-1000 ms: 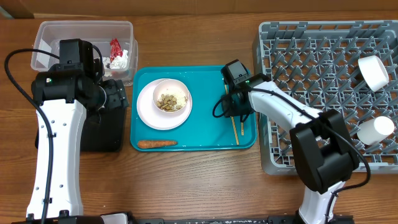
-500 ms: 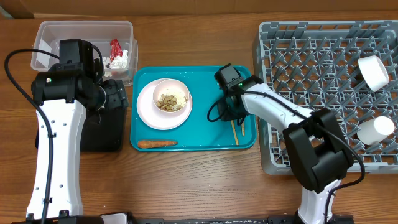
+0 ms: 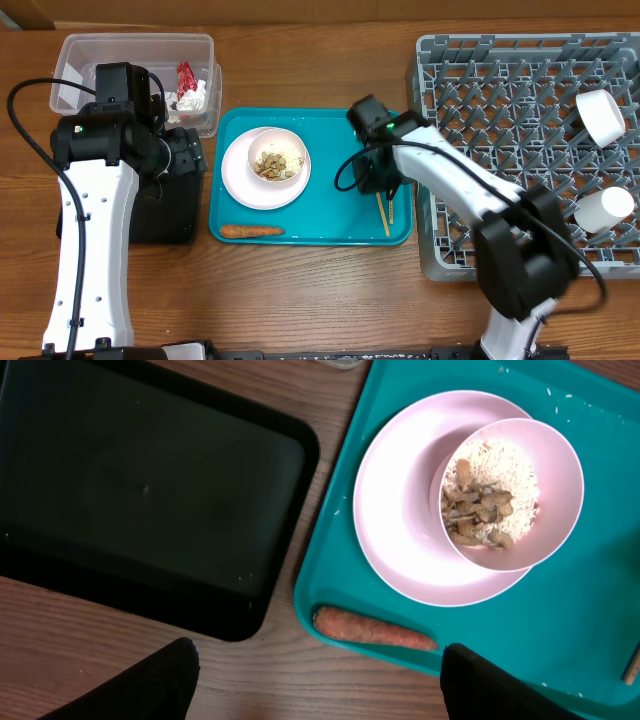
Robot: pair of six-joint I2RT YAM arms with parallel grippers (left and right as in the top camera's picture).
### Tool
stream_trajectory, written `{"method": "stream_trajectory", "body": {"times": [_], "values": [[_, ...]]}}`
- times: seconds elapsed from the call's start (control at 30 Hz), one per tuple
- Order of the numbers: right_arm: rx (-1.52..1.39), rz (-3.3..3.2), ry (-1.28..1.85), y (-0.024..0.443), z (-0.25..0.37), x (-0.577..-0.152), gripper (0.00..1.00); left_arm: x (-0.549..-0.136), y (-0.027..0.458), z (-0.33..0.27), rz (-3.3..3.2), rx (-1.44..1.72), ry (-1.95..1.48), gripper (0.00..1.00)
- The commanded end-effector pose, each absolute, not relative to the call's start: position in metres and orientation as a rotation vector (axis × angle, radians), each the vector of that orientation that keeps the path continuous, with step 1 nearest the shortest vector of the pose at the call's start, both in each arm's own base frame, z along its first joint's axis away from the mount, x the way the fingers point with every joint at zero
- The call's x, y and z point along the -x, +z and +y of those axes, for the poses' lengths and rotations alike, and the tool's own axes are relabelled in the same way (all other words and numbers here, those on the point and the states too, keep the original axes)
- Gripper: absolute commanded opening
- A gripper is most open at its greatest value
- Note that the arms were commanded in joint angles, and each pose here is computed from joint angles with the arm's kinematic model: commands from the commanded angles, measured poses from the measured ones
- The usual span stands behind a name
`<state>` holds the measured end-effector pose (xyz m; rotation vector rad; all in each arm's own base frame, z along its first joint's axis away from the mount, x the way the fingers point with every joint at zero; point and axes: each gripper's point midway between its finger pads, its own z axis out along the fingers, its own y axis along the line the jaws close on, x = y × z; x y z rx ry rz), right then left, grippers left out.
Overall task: Sort waste into correct bins and load items into the dishwasher
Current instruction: 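Carry the chopstick with the right gripper and drop it into the rack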
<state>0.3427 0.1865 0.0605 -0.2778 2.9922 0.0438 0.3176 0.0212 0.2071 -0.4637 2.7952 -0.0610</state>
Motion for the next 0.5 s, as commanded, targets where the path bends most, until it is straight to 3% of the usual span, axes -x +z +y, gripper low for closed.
{"method": "stream_trajectory", "body": {"times": [0.0,0.17,0.47], "values": [[0.184,2.737,0.078,0.160,0.174,-0.367,0.04,-0.318,0.204,0.021,2.802,0.482,-0.068,0.79],[-0.006,2.731,-0.041,0.188,0.104,-0.361,0.04,-0.318,0.204,0.021,2.802,0.481,-0.068,0.80],[-0.153,2.899,-0.074,0.125,0.059,-0.336,0.04,-0.318,0.204,0.021,2.802,0.481,-0.069,0.79]]}}
